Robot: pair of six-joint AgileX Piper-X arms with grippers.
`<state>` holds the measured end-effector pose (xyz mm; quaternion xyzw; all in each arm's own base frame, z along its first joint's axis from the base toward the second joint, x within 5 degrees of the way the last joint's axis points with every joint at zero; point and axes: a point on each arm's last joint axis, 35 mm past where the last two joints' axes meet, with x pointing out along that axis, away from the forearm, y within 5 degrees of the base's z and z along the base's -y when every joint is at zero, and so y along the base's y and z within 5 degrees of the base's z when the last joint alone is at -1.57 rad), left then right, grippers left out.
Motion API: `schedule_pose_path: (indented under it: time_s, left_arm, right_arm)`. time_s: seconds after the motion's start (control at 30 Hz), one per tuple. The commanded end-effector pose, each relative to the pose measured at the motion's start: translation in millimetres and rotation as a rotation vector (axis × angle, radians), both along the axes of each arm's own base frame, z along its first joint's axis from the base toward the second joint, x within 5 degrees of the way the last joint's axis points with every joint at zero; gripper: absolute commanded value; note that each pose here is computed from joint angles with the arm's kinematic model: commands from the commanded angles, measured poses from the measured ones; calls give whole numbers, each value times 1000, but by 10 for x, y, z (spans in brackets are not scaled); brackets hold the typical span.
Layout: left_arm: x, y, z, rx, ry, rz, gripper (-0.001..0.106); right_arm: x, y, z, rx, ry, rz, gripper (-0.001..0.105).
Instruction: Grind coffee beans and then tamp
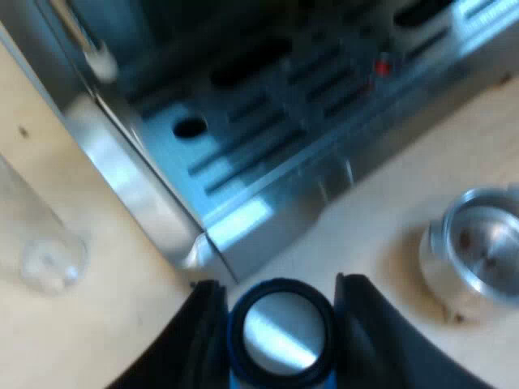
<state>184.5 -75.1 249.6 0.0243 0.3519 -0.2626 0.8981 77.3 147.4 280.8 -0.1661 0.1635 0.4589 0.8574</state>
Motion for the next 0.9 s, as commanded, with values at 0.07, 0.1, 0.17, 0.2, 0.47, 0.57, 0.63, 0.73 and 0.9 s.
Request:
schedule_pose_path:
  time_s: [0.07, 0.1, 0.17, 0.2, 0.47, 0.57, 0.63, 0.73, 0.9]
  left_arm:
    - [-2, 11, -62, -31, -48, -46, 0]
    - [-2, 11, -74, -31, -53, -48, 0]
    - [-8, 12, -118, -33, -59, -48, 0]
    - [-8, 12, -145, -33, -58, -48, 0]
    - [32, -2, -479, -43, -89, -48, 0]
    - [66, -14, -535, -39, -78, -48, 0]
    - [113, -30, -597, -35, -65, -48, 0]
    - [152, -43, -672, -28, -43, -48, 0]
    - [213, -65, -801, -19, -14, -47, 0]
  right_arm:
    - [-5, -3, 25, 14, -16, 8, 60]
    - [-5, -3, 25, 14, -16, 8, 60]
    - [-5, -3, 25, 14, -16, 8, 60]
    - [-5, -3, 25, 14, -16, 8, 60]
    - [-5, -3, 25, 14, -16, 8, 60]
    - [-5, -3, 25, 14, -16, 8, 60]
    - [-5, -3, 25, 14, -16, 8, 60]
    - [-5, -3, 25, 14, -16, 8, 60]
    - [-5, -3, 25, 14, -16, 8, 60]
